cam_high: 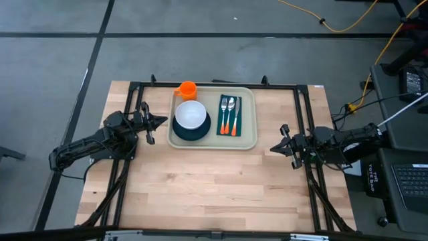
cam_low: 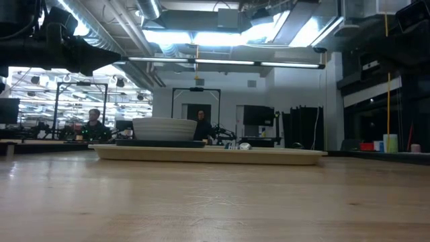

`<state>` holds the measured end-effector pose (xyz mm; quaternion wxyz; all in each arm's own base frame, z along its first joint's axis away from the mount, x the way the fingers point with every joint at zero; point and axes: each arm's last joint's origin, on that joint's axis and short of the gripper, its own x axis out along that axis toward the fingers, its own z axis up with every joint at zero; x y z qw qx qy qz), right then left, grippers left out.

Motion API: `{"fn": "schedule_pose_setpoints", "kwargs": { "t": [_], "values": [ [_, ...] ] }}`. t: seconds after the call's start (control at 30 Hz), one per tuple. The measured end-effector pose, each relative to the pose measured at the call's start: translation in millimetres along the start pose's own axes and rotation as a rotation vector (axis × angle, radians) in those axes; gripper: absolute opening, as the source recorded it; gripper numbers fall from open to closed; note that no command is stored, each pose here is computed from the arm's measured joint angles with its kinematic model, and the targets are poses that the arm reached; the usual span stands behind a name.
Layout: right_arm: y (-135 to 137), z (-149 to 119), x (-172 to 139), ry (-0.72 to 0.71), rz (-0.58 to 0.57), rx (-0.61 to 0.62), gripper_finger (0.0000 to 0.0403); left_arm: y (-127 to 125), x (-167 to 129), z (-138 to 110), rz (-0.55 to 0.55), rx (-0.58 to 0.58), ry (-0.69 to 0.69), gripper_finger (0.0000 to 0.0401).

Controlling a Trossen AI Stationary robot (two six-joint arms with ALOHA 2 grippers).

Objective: Set up tray
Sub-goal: Return to Home Position

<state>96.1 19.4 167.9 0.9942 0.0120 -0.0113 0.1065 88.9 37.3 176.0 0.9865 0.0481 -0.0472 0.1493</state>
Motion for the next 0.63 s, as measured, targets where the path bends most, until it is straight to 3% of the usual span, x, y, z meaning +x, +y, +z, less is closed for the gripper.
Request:
{"fn": "schedule_pose_setpoints", "kwargs": {
  "t": [0.63],
  "values": [
    [0.0,0.0,0.0,0.000,0.000,-0.001,0.0012,0.0,0.0,0.0,0.000,0.000,0.000,0.0007]
  ]
}}
